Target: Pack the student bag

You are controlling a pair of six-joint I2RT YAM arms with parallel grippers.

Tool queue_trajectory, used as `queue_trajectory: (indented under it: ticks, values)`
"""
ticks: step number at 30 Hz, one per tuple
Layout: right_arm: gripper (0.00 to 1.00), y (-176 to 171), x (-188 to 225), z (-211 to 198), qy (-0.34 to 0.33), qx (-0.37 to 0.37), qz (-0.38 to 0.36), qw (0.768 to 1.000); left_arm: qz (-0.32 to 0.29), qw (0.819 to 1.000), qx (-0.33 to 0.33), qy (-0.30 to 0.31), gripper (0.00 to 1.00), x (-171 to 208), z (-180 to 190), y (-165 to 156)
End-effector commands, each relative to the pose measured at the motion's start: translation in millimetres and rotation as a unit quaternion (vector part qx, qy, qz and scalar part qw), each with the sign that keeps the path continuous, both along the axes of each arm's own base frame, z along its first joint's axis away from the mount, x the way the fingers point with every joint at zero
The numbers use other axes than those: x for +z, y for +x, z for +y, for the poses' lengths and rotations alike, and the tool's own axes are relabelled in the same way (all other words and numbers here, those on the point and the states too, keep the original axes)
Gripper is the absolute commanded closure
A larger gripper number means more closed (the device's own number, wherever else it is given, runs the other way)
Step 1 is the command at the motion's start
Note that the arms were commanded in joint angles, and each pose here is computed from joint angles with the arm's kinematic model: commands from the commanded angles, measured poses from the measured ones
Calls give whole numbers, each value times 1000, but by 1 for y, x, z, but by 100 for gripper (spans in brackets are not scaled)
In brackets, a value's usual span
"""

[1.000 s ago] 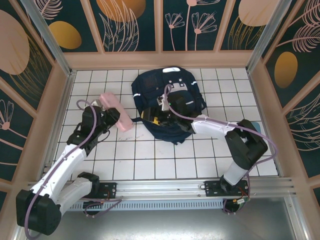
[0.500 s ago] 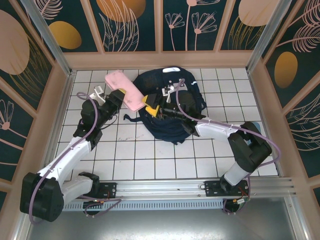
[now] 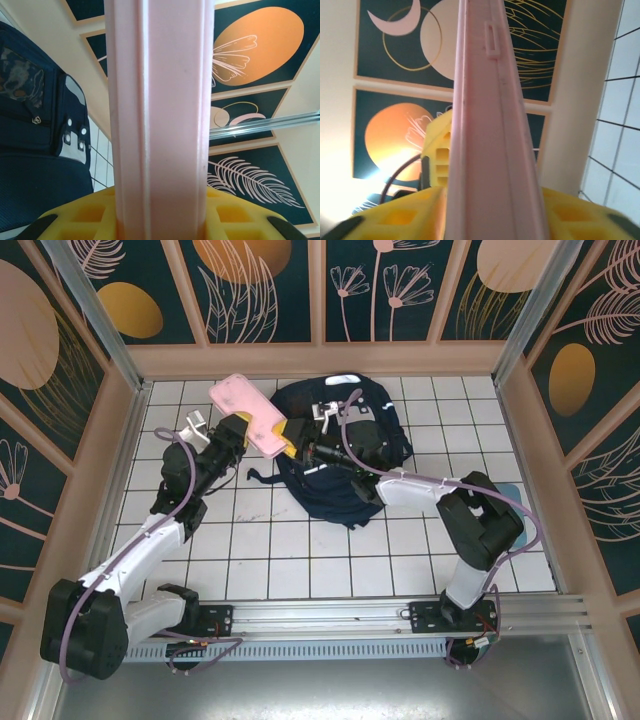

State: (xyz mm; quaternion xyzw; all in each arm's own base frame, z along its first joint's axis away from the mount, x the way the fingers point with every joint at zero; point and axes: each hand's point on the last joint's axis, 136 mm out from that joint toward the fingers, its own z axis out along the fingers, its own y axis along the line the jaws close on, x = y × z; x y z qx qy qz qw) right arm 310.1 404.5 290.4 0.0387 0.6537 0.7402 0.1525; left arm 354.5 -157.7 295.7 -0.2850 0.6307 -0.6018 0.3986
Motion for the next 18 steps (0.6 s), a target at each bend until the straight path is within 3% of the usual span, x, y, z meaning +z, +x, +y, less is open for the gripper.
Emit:
queue_trajectory:
  ticks: [1,5,8,13,18]
  values:
    - [69,0,19,-2,31,-3,-26,999,-35,999,-10,-17,67,21,-4,-3]
    - [77,5,7,-20,2,-35,-27,999,-10,1000,-2,29,32,8,-3,1]
    - [77,8,-5,-43,-47,-64,-42,996,-5,995,-14,95,16,-4,-8,3]
    - [77,14,-29,-111,-172,-144,-61,973,14,977,-45,210,10,-30,-14,1]
    - [77,16,-44,-190,-276,-209,-56,936,4,956,-92,279,10,-41,-42,-3]
